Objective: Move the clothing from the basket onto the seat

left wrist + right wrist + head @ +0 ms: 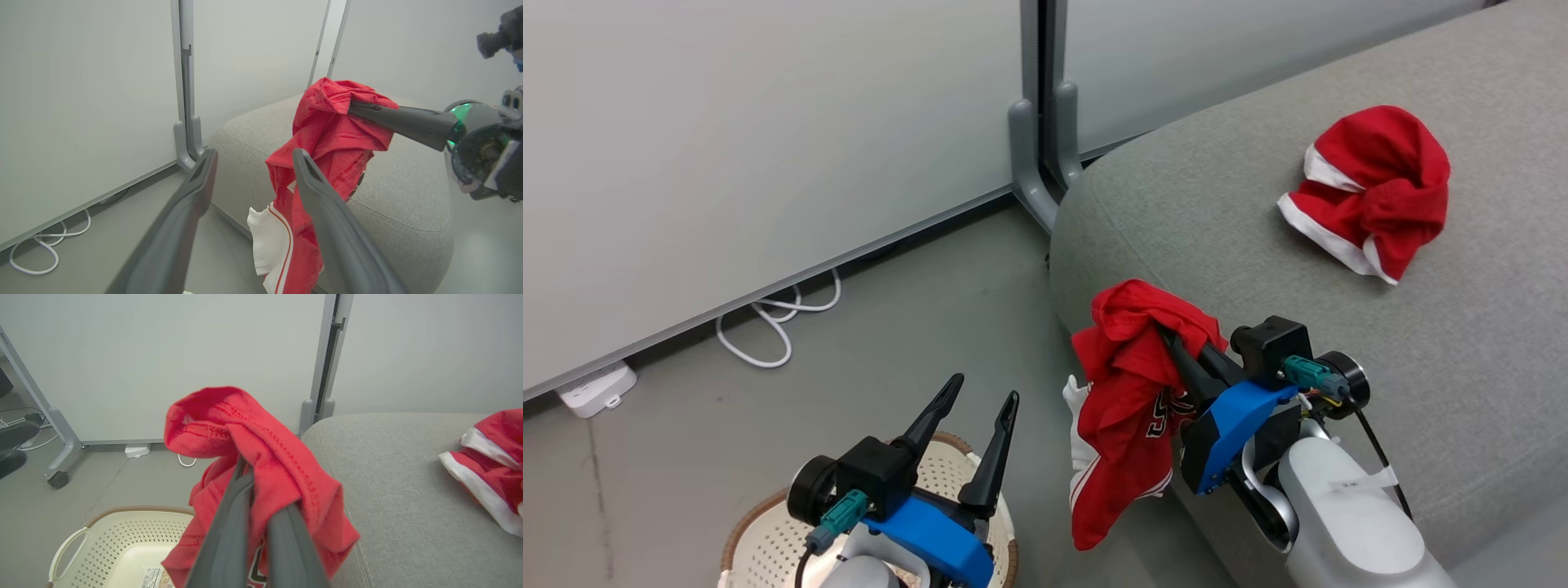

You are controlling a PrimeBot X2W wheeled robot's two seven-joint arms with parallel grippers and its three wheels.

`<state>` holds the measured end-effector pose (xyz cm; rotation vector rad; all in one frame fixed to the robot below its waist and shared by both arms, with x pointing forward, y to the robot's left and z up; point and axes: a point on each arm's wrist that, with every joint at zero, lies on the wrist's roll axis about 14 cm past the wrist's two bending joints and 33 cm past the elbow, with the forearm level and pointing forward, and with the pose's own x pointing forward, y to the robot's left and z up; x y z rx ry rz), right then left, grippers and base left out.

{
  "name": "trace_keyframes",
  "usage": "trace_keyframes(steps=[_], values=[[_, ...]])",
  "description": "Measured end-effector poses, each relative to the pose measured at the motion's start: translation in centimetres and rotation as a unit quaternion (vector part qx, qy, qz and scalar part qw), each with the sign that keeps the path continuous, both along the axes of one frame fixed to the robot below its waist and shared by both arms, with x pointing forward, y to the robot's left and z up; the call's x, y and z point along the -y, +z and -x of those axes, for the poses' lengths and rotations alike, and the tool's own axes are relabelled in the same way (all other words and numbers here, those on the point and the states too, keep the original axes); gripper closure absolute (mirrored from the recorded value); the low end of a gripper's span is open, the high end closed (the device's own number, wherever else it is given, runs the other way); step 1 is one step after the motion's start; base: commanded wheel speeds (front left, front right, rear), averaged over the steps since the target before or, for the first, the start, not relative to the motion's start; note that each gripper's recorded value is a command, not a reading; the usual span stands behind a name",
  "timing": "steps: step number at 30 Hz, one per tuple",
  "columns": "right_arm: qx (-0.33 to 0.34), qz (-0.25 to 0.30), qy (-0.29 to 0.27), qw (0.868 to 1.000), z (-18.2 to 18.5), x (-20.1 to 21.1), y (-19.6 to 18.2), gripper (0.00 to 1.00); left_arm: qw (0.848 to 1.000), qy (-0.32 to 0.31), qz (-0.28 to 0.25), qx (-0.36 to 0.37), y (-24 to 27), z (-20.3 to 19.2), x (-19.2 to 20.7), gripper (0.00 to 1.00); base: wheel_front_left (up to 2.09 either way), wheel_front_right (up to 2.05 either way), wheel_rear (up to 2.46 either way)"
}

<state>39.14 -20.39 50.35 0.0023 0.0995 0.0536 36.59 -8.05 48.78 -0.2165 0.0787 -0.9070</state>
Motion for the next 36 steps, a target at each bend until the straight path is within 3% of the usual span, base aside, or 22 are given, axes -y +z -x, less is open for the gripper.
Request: trace_keyframes(steps=[10, 22, 28, 36], values=[[-0.010, -0.004, -0.058, 0.998, 2.1, 3.8, -0.8, 1.00, 0.998, -0.059, -0.002, -0.005, -0.7, 0.5, 3.4, 0.00, 0.00, 0.00, 0.00], [-0.017, -0.010, -0.083, 0.996, 1.7, 5.4, -1.1, 1.00, 0.998, -0.068, 0.001, -0.009, -1.2, 0.0, 4.0, 0.00, 0.00, 0.00, 0.00], [0.018, 0.032, -0.128, 0.991, -2.1, 10.7, 3.5, 1.00, 0.998, -0.066, 0.000, -0.006, -2.0, -2.0, 3.5, 0.00, 0.00, 0.00, 0.00], [0.069, 0.093, -0.217, 0.969, -6.6, 20.4, 11.7, 1.00, 0.997, -0.081, -0.003, -0.004, -4.8, -5.4, 3.4, 0.00, 0.00, 0.00, 0.00]])
